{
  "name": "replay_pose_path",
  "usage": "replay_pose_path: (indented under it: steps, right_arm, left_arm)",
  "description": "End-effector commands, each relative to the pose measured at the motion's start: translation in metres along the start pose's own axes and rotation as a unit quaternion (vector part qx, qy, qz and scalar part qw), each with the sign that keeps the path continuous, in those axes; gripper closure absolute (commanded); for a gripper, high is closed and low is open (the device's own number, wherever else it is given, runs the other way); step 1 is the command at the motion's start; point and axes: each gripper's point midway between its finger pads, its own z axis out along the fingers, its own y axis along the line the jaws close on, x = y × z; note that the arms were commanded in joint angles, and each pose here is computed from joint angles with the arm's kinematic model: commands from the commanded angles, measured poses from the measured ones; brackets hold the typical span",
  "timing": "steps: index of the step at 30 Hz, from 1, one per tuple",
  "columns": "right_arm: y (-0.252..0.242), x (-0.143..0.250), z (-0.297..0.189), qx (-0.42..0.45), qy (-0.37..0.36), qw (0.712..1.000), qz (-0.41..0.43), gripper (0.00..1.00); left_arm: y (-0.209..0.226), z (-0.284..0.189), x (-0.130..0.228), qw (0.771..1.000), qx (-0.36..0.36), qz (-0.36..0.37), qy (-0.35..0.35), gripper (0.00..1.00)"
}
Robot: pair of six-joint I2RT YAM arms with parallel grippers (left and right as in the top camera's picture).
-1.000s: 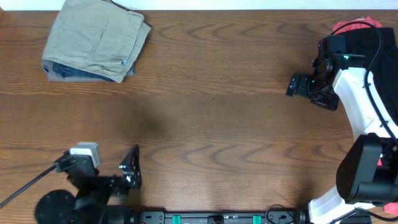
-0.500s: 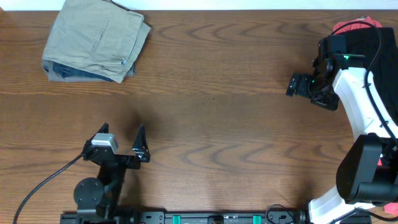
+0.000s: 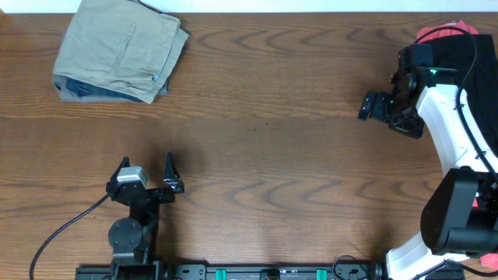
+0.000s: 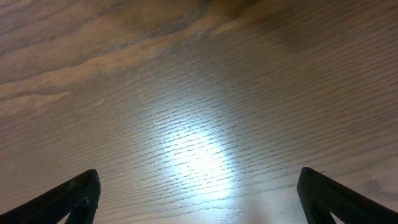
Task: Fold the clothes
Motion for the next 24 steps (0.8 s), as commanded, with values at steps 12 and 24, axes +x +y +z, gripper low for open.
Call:
replay_pose_path:
  steps: [12, 24]
  right_arm:
    - [-0.006, -0.005, -0.002, 0.006, -0.006, 1.0, 0.004, 0.01]
    - [-0.006, -0.005, -0.002, 0.006, -0.006, 1.0, 0.004, 0.01]
  left_arm:
    - [0.027, -0.002, 0.015, 0.997, -0.066, 0.005, 0.029, 0.02]
    - [0.027, -0.002, 0.016, 0.997, -0.066, 0.005, 0.029, 0.02]
